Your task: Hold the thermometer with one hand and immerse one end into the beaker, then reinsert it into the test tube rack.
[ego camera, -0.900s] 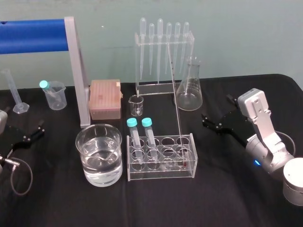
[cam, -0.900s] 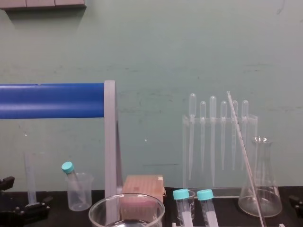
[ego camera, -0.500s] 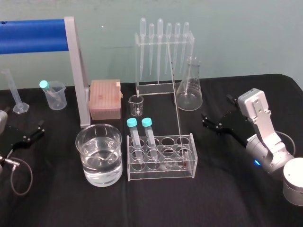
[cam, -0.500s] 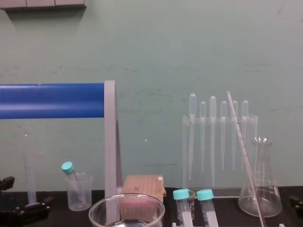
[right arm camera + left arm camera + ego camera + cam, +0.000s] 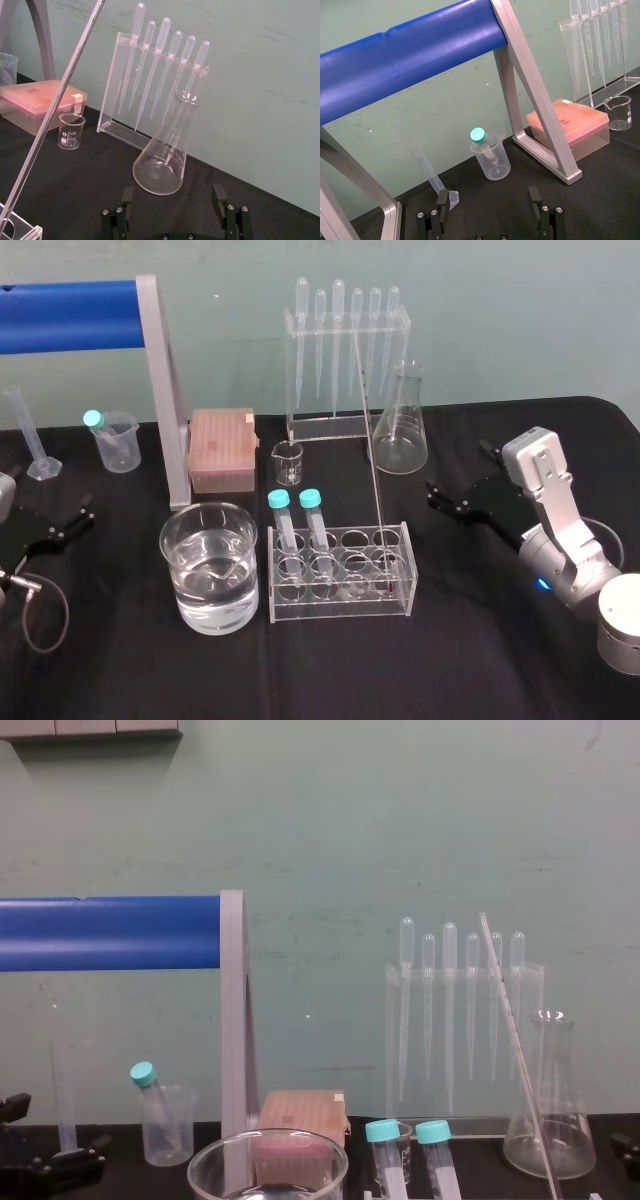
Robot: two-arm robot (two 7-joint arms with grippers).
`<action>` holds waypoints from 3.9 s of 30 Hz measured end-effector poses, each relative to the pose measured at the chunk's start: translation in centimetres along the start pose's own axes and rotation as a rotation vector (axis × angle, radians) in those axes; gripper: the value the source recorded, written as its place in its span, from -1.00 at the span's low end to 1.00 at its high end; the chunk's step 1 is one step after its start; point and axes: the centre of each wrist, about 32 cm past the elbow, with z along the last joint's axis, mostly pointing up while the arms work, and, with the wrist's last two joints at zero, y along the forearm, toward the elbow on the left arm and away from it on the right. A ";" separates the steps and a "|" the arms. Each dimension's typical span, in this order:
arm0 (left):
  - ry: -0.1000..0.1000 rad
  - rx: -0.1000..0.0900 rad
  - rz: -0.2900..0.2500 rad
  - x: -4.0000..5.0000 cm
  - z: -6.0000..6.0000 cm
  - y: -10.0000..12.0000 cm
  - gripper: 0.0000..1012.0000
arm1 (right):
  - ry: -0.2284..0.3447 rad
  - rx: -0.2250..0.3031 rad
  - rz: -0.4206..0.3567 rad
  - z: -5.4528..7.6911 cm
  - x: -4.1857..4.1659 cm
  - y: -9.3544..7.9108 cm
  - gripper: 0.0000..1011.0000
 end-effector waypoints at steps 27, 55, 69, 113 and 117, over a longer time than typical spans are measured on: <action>0.000 0.000 0.000 0.00 0.0 0.0 0.99 | 0.050 0.010 -0.043 0.5 0.52 -0.1 0.98; 0.000 0.000 0.000 0.00 0.0 0.0 0.99 | 0.362 0.264 0.013 8.3 -0.09 -1.1 0.98; 0.000 0.000 0.000 0.00 0.0 0.0 0.99 | 0.412 0.257 0.076 8.7 -2.27 1.7 0.98; 0.000 0.000 0.000 0.00 0.0 0.0 0.99 | 0.579 0.169 0.110 8.7 -4.16 6.0 0.98; 0.000 0.000 0.000 0.00 0.0 0.0 0.99 | 0.582 0.163 0.113 8.7 -4.23 6.0 0.98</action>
